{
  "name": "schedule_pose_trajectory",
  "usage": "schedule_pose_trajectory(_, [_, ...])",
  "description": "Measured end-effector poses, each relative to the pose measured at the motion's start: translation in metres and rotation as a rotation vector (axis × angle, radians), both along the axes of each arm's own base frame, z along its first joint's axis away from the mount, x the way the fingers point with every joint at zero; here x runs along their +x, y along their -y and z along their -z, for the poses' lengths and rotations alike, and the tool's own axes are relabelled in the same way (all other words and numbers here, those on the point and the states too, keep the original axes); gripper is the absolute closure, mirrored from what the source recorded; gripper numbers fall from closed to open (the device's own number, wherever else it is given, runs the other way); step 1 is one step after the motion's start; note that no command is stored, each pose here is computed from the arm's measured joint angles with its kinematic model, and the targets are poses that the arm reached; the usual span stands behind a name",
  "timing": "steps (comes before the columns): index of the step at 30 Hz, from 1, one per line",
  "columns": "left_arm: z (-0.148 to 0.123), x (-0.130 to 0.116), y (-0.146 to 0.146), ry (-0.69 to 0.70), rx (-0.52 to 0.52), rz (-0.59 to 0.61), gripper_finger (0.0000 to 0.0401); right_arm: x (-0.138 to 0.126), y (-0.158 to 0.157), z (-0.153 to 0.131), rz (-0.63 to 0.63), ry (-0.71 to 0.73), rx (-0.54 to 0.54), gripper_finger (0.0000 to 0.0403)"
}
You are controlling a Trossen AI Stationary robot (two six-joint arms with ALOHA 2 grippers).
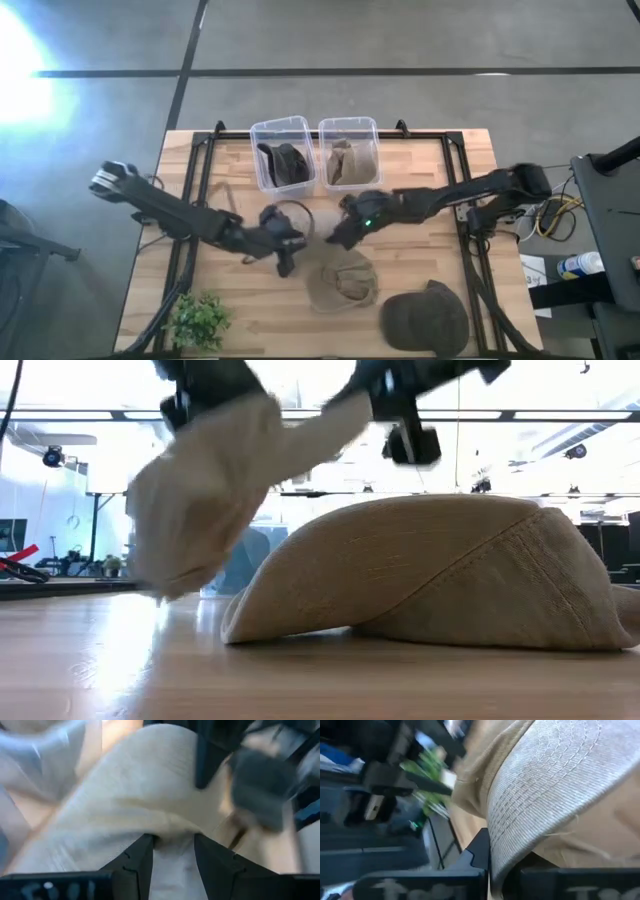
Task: Pick & Place hat
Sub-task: Put the left brown cap into the right transparent bin
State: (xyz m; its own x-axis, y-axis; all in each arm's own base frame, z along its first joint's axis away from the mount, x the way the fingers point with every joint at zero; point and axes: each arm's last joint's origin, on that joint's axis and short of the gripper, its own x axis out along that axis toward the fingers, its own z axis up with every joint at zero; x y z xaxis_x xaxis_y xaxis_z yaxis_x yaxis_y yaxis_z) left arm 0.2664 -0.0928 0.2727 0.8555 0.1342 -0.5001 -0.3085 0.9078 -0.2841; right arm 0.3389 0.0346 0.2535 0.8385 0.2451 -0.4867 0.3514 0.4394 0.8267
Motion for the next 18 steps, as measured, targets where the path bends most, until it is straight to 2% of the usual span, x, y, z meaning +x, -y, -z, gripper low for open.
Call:
schedule_pose_trajectory(5, [-0.04,-0.028,-0.008,0.162,-0.017,-0.026,0.0263,-0.031,0.016,-0.057,0.116,0.115,-0.183,0.0389])
schedule_pose_trajectory(10, [-0.059,-0.045,-0.016,0.248,0.008,-0.068,0.0263,-0.072,0.024,-0.112,0.197,0.201,-0.436,0.0389])
schedule_pose_trajectory(14, [-0.06,-0.046,-0.017,0.248,0.032,-0.085,0.0263,-0.105,0.039,-0.132,0.322,0.039,-0.577,0.0389])
schedule_pose_trajectory(18, [-0.056,-0.042,-0.016,0.232,0.041,-0.085,0.0263,-0.121,0.067,-0.133,0.419,-0.148,-0.549,0.0389])
